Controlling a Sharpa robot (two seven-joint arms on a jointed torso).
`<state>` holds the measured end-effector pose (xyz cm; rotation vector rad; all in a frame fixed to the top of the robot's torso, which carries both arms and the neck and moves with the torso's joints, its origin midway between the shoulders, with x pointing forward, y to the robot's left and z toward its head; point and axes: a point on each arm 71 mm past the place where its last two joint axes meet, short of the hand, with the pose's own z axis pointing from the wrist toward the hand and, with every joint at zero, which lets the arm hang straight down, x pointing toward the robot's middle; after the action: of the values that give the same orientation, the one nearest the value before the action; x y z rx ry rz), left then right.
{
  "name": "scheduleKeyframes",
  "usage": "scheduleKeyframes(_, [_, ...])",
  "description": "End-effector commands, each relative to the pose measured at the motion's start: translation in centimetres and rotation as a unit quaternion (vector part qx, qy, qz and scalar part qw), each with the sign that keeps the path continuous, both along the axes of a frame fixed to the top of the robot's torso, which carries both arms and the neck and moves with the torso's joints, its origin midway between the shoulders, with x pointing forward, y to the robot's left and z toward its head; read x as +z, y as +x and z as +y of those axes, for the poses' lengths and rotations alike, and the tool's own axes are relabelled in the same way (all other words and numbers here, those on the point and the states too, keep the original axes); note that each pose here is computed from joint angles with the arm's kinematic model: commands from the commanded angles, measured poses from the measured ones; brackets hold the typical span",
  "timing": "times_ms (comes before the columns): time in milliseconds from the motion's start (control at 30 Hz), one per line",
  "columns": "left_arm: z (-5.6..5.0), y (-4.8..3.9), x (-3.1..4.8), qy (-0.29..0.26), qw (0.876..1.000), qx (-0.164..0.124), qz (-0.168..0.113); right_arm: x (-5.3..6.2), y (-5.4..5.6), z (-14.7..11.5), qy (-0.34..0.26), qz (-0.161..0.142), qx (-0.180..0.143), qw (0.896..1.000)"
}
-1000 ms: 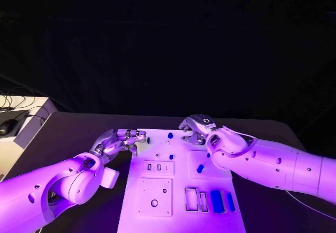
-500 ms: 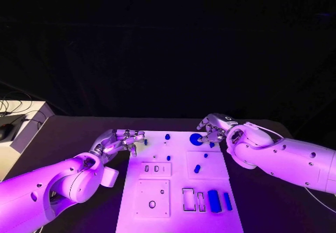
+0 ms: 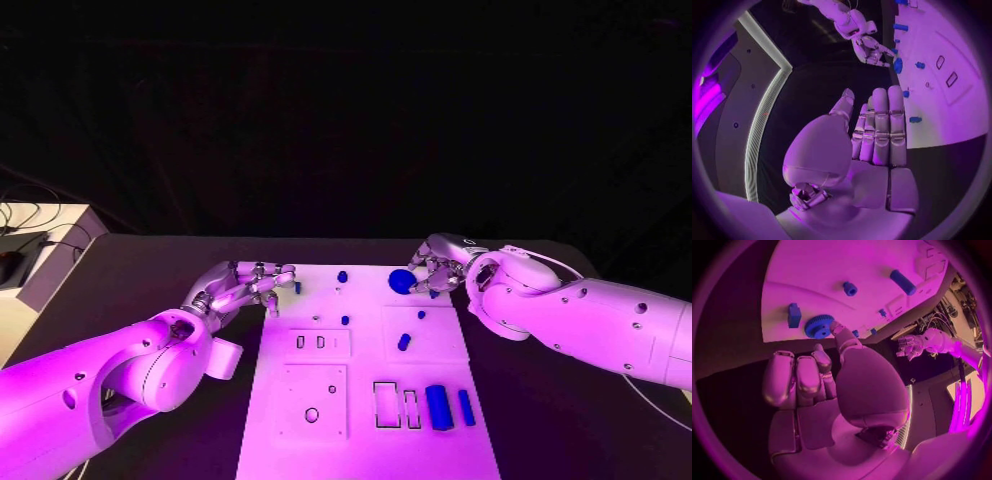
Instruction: Assemble the parts on the task board
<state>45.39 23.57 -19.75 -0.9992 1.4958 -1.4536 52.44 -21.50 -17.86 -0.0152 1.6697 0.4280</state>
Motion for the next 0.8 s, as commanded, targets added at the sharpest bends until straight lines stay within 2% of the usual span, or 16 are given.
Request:
scheduleKeyframes(33, [-0.2, -0.06, 0.05, -0.003, 1.000, -0.010, -0.003, -0.1, 0.2, 0.0, -0.001, 0.006, -0.008, 1.000])
scheduleKeyframes(233, [-0.2, -0.04, 0.02, -0.002, 1.000, -0.010, -0.002, 0.0, 0.5, 0.2, 0.002, -0.003, -0.013, 1.000])
scheduleKeyframes(800, [-0.2, -0.10, 0.04, -0.002, 1.000, -0.013, 0.000, -0.6, 1.5, 0.7, -0.004, 0.007, -0.021, 1.000])
